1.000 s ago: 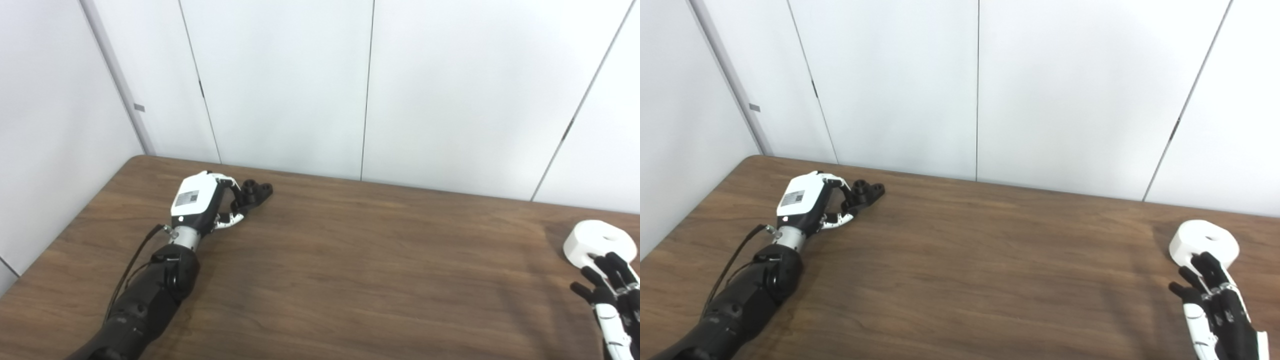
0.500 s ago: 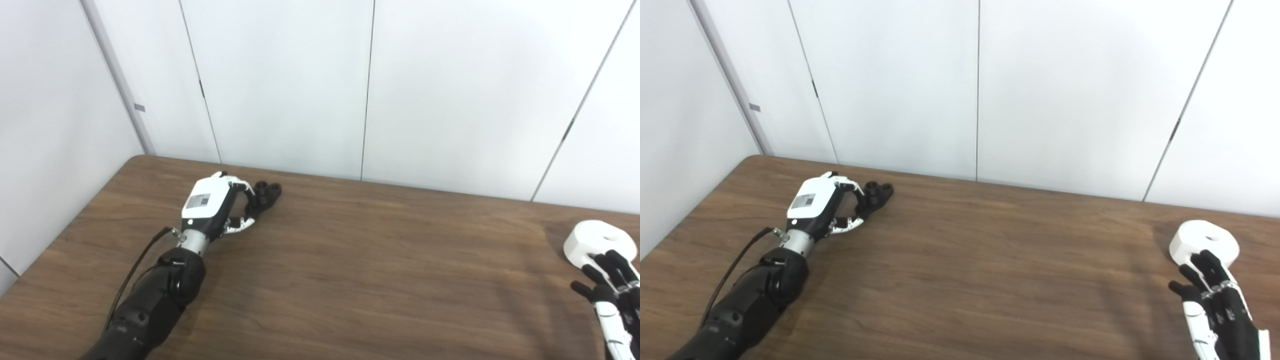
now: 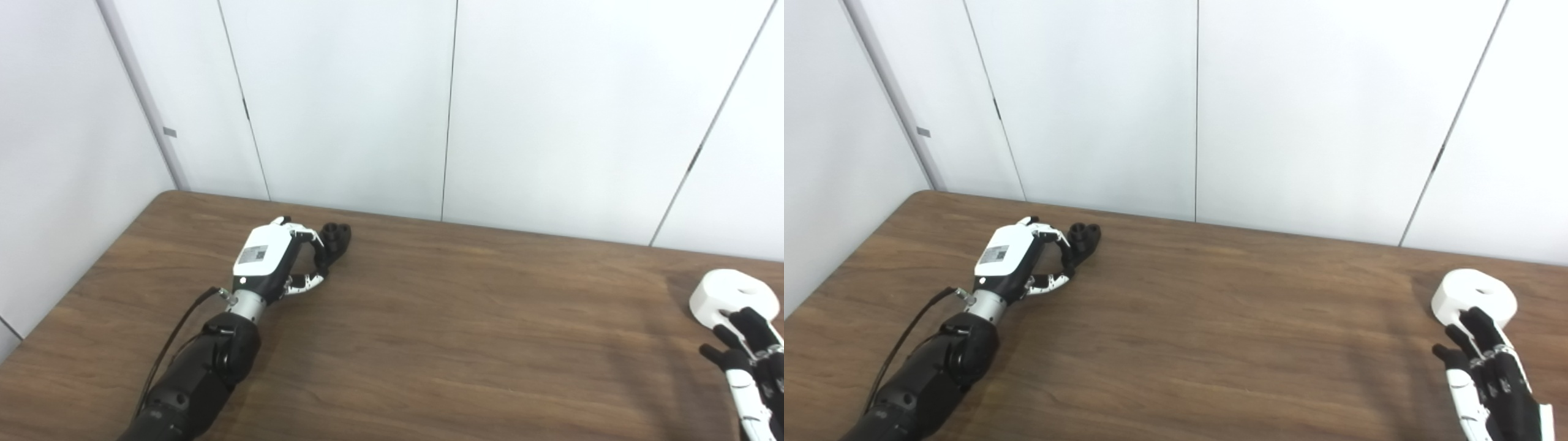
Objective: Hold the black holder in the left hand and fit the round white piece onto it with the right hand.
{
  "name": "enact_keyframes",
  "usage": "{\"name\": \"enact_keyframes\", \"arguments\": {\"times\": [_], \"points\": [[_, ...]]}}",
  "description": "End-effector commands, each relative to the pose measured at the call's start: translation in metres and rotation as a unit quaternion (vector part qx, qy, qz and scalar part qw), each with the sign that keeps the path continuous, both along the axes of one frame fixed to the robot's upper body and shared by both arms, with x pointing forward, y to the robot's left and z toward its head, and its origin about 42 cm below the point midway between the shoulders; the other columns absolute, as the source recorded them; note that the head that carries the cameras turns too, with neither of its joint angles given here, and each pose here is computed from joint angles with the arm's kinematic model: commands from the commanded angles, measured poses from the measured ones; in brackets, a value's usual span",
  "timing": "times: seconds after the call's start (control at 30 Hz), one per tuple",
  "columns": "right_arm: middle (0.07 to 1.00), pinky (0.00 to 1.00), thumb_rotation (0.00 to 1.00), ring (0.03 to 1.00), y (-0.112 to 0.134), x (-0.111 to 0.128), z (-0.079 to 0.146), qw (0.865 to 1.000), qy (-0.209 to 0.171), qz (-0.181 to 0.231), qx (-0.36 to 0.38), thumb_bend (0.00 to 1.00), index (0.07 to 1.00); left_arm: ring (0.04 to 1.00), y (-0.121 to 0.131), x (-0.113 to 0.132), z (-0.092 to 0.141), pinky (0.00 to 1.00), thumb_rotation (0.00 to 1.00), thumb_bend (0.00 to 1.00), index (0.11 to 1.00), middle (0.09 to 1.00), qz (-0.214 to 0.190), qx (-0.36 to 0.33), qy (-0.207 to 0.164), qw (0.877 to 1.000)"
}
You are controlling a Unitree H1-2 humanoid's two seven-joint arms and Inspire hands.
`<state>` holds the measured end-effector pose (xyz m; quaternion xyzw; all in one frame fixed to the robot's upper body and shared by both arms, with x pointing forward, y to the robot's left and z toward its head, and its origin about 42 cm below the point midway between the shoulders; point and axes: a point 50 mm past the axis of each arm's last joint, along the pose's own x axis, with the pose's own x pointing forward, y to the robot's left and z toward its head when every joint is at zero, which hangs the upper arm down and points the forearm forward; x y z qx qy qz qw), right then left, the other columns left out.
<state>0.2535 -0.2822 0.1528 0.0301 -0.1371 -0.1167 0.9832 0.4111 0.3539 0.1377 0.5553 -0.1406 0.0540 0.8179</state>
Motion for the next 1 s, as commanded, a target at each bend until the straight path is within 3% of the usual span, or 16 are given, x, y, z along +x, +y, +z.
{"name": "enact_keyframes", "arguments": {"times": [0.0, 0.03, 0.1, 0.2, 0.27, 0.5, 0.67, 0.83, 0.97], "points": [[0.865, 0.75, 0.50, 0.838, 0.000, 0.001, 0.013, 1.000, -0.031, -0.003, -0.005, 0.33, 0.830, 0.778, 0.009, 0.009, 0.025, 0.85, 0.15, 0.79, 0.577, 0.720, 0.012, -0.006, -0.052, 0.999], [0.865, 0.76, 0.50, 0.839, 0.000, 0.001, 0.013, 0.999, -0.032, -0.003, -0.005, 0.33, 0.830, 0.780, 0.009, 0.010, 0.025, 0.84, 0.18, 0.88, 0.606, 0.731, 0.023, -0.007, -0.045, 0.999], [0.866, 0.76, 0.50, 0.840, -0.001, 0.002, 0.012, 0.999, -0.034, -0.002, -0.004, 0.32, 0.831, 0.883, 0.008, 0.012, 0.026, 0.89, 0.35, 0.98, 0.803, 0.874, 0.051, -0.005, -0.013, 0.999], [0.869, 0.75, 0.49, 0.842, -0.002, 0.003, 0.012, 0.999, -0.035, -0.002, -0.002, 0.31, 0.834, 0.958, 0.004, 0.015, 0.026, 0.94, 0.40, 1.00, 0.941, 0.965, 0.074, -0.014, 0.028, 0.997], [0.870, 0.74, 0.49, 0.843, -0.003, 0.003, 0.011, 0.999, -0.035, -0.001, -0.001, 0.31, 0.836, 0.974, 0.003, 0.016, 0.023, 0.95, 0.40, 1.00, 0.980, 0.981, 0.079, -0.022, 0.034, 0.996], [0.861, 0.72, 0.51, 0.839, -0.005, 0.005, 0.010, 0.999, -0.035, -0.006, -0.001, 0.33, 0.830, 0.974, 0.012, 0.016, 0.013, 0.96, 0.53, 1.00, 1.000, 0.994, 0.096, -0.040, 0.025, 0.994], [0.868, 0.73, 0.50, 0.841, -0.003, 0.006, 0.011, 0.999, -0.039, -0.002, 0.004, 0.32, 0.836, 0.994, 0.015, 0.017, 0.011, 0.94, 0.59, 1.00, 1.000, 1.000, 0.115, -0.053, 0.059, 0.990], [0.858, 0.72, 0.48, 0.835, -0.001, 0.007, 0.011, 0.999, -0.037, -0.003, 0.005, 0.30, 0.828, 1.000, 0.007, 0.021, 0.015, 0.97, 0.57, 1.00, 1.000, 1.000, 0.130, -0.062, 0.111, 0.983], [0.850, 0.72, 0.47, 0.826, -0.001, 0.007, 0.011, 0.999, -0.039, -0.004, -0.002, 0.31, 0.822, 1.000, -0.002, 0.027, 0.017, 0.96, 0.55, 1.00, 0.947, 0.992, 0.136, -0.059, 0.129, 0.980]]}}
